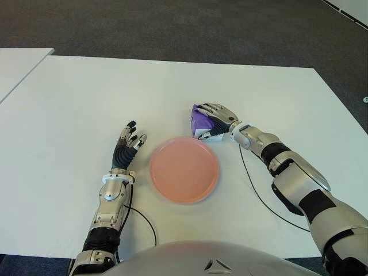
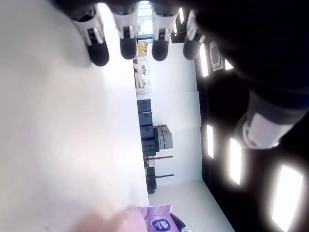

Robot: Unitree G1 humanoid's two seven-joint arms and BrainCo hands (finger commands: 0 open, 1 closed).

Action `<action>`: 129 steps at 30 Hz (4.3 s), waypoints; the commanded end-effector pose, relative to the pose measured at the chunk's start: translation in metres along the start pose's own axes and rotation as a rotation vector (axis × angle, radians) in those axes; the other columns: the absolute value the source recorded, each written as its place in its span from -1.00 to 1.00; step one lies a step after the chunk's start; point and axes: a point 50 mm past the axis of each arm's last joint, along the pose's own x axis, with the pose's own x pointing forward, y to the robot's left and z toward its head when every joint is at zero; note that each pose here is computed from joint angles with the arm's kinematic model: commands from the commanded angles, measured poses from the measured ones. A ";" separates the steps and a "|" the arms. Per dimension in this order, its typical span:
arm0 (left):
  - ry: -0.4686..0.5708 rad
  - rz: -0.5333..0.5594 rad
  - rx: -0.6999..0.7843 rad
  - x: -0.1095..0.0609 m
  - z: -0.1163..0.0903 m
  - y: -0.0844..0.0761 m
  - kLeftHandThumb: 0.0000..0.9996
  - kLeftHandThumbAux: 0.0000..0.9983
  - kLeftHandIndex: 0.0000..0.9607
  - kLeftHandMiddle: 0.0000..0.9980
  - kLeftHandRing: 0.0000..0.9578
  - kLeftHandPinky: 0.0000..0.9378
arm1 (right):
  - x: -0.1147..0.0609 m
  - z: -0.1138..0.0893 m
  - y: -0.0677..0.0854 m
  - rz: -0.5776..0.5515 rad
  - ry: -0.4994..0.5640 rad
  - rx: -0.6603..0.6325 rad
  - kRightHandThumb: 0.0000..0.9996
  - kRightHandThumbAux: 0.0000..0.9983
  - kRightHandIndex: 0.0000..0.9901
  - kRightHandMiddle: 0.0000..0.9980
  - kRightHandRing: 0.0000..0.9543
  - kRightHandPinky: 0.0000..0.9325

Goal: Put the tissue paper into the plate.

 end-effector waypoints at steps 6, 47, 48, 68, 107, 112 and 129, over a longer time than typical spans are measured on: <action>0.168 0.024 -0.029 -0.023 -0.030 0.001 -0.66 0.17 -1.00 -1.00 -1.00 -1.00 | -0.044 0.004 0.079 0.299 0.000 -0.177 -0.30 -0.09 -1.00 -1.00 -1.00 -1.00; 0.176 0.028 -0.030 -0.026 -0.028 0.004 -0.69 0.24 -1.00 -1.00 -1.00 -1.00 | -0.049 -0.003 0.080 0.320 -0.009 -0.231 -0.13 -0.07 -1.00 -0.94 -1.00 -1.00; 0.175 0.028 -0.030 -0.026 -0.028 0.003 -0.69 0.24 -1.00 -1.00 -1.00 -1.00 | -0.049 -0.003 0.080 0.325 -0.004 -0.218 -0.10 -0.05 -1.00 -0.92 -0.98 -0.94; 0.165 0.019 -0.004 -0.029 -0.029 0.004 -0.73 0.20 -1.00 -1.00 -1.00 -1.00 | -0.052 0.008 0.089 0.191 0.082 -0.051 0.42 0.42 -0.12 0.47 0.55 0.66; 0.167 0.028 -0.023 -0.027 -0.028 -0.001 -0.71 0.23 -1.00 -1.00 -1.00 -1.00 | -0.055 0.011 0.090 0.093 0.086 -0.018 0.43 0.44 -0.11 0.60 0.64 0.67; 0.163 0.025 -0.014 -0.027 -0.028 -0.001 -0.74 0.19 -1.00 -1.00 -1.00 -1.00 | -0.047 0.002 0.071 0.024 0.080 -0.051 0.43 0.44 -0.11 0.64 0.69 0.74; 0.159 0.006 -0.007 -0.022 -0.030 -0.001 -0.77 0.22 -1.00 -1.00 -1.00 -1.00 | -0.011 -0.020 -0.031 -0.461 0.064 -0.114 0.46 0.43 -0.11 0.72 0.78 0.81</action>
